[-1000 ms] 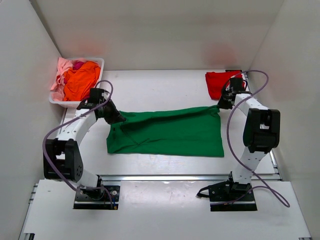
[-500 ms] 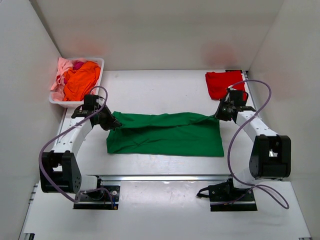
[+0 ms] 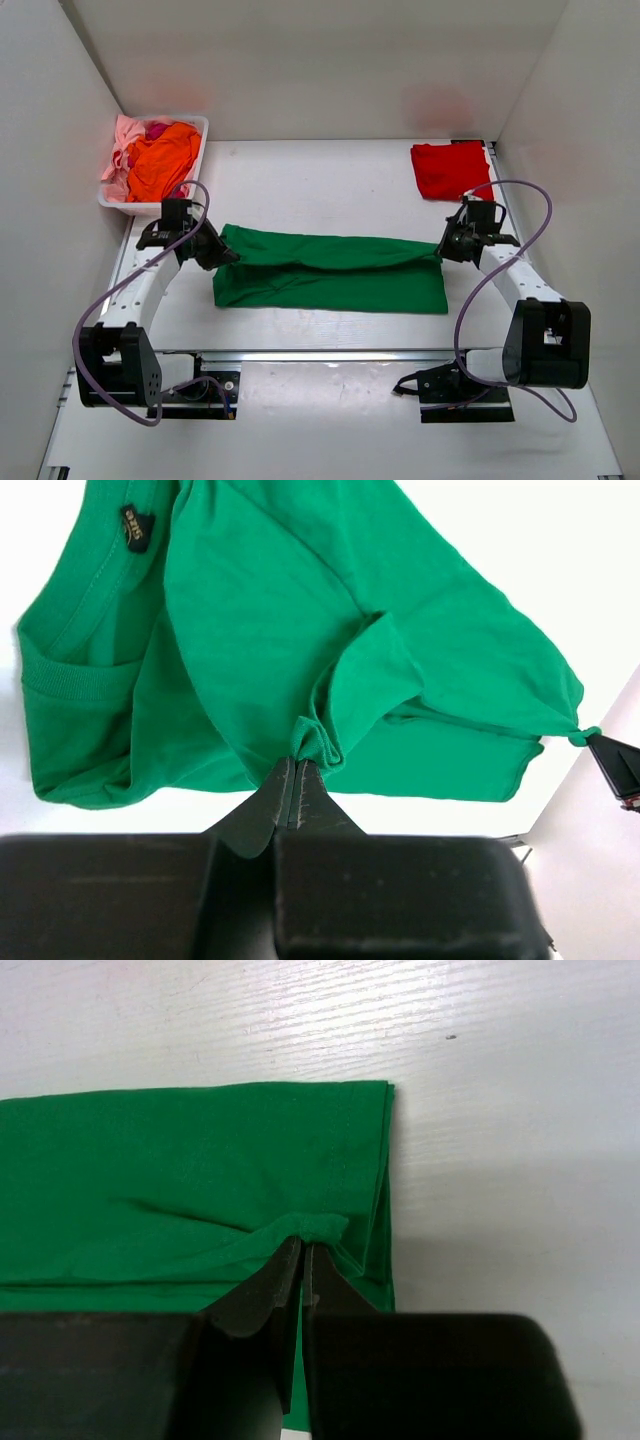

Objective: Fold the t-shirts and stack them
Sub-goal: Fold the other side of the tshirt into a rectangle

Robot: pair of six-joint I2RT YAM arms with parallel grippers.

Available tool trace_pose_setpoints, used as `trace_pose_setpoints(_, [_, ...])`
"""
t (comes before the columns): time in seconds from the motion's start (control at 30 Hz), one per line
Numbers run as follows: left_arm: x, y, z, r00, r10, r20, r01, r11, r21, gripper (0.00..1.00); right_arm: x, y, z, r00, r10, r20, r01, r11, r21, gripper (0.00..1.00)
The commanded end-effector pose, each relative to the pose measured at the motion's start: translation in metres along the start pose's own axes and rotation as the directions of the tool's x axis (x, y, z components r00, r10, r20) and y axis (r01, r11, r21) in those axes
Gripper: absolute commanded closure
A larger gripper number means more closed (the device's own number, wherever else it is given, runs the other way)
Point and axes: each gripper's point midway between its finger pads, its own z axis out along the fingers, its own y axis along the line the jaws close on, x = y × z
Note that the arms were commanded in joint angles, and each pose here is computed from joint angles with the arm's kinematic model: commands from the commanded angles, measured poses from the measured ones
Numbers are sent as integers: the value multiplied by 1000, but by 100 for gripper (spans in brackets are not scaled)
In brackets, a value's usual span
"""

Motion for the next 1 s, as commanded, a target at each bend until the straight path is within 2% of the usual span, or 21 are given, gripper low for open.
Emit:
trace_pose_setpoints(0.0, [4, 5, -8, 1000, 1, 12, -1, 1000, -10, 100, -4, -1, -4, 999, -15, 35, 15, 1000, -8, 100])
trace_pose_setpoints(0.1, [3, 21, -14, 999, -34, 31, 35, 999, -37, 100, 8, -8, -4, 1000, -8, 13, 8, 1000, 9, 100])
trace_pose_setpoints(0.37, [24, 35, 0, 997, -77, 4, 77, 996, -43, 100, 37, -8, 0, 999, -20, -27, 20, 1000, 1, 100])
trace_pose_setpoints(0.47, [28, 37, 4, 997, -74, 4, 74, 996, -42, 100, 41, -11, 3, 999, -32, -24, 32, 999, 12, 96])
trace_pose_setpoints(0.5, [30, 38, 6, 997, -81, -1, 80, 996, -39, 100, 42, -9, 4, 999, -31, -23, 31, 999, 5, 89])
trace_pose_setpoints(0.53, [33, 38, 8, 996, -88, -14, 87, 996, -33, 93, 41, -10, 5, 999, -28, -19, 28, 1000, 8, 85])
trace_pose_setpoints(0.57, [35, 36, 8, 996, -91, -23, 90, 996, -27, 90, 39, -14, 6, 1000, -20, -20, 21, 999, 32, 75])
trace_pose_setpoints(0.63, [34, 35, 8, 996, -82, -24, 81, 996, -26, 89, 30, -19, 6, 1000, -10, 0, 10, 998, 62, 55])
trace_pose_setpoints(0.7, [28, 32, 4, 997, -73, -7, 73, 997, -29, 88, 14, -24, 2, 999, -19, 31, 16, 994, 111, 47])
trace_pose_setpoints(0.8, [7, 25, -7, 997, -42, 60, 44, 998, -43, 84, -3, -37, 0, 998, -8, 63, -4, 983, 183, 46])
trace_pose_setpoints(0.9, [-8, 16, -18, 994, -15, 104, 20, 999, -43, 77, -17, -38, 2, 996, -4, 86, -12, 983, 183, 46])
trace_pose_setpoints(0.97, [-18, 8, -24, 990, -1, 139, 4, 1000, -28, 76, -24, -32, 4, 996, -10, 94, -5, 988, 154, 45])
